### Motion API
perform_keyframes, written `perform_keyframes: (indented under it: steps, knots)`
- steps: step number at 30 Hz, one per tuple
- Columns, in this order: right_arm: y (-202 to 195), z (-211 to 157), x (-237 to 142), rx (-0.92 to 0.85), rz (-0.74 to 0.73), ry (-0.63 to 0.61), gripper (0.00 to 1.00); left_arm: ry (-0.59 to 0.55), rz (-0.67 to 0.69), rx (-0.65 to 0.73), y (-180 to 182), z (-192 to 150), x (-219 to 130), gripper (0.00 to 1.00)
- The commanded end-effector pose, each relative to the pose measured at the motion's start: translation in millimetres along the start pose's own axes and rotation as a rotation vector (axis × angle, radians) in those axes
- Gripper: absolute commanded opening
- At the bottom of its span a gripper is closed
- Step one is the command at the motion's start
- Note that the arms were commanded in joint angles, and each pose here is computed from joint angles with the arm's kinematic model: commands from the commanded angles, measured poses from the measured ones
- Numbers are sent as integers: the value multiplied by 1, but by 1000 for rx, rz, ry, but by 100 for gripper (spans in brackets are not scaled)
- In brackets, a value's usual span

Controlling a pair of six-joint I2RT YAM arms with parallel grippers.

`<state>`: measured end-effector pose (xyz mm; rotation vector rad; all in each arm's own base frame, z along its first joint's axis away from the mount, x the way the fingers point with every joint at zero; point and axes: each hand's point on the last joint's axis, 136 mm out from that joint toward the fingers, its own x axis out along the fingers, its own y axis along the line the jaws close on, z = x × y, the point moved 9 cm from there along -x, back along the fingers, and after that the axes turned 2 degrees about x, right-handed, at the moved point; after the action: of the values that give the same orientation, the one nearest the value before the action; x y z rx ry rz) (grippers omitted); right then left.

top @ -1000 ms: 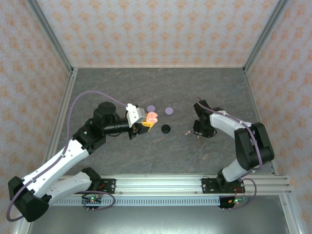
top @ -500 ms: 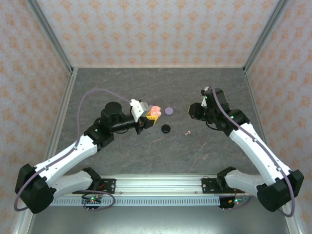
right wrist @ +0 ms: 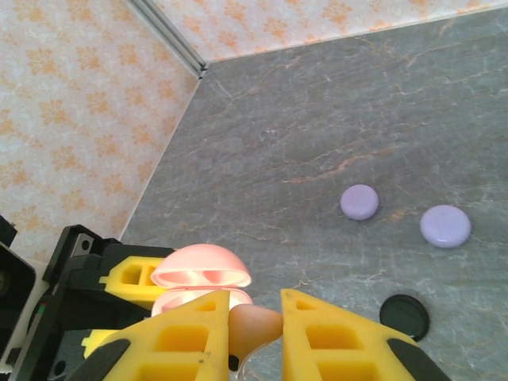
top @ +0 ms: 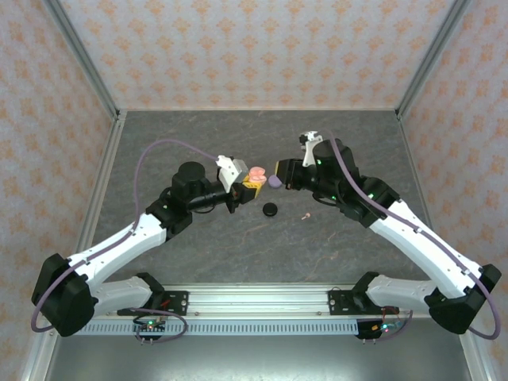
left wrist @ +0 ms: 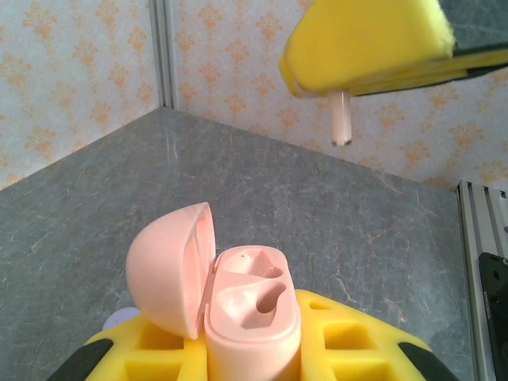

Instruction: Insert the wireless bluetooth earbuds into the charging case

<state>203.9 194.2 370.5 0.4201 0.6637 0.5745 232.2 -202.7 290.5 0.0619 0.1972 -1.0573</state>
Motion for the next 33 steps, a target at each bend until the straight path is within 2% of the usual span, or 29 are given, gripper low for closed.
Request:
perform_keyframes:
  steps: [1,11,33]
  knots:
    - [15,12,3,-26,31,-82,18,-75,16,17,1,22,-1,0]
    - [23,5,32,-49,35,-38,18,-71,15,14,0,22,-3,0]
    - [9,-17,32,-37,20,43,18,-80,37,-7,3,22,-1,0]
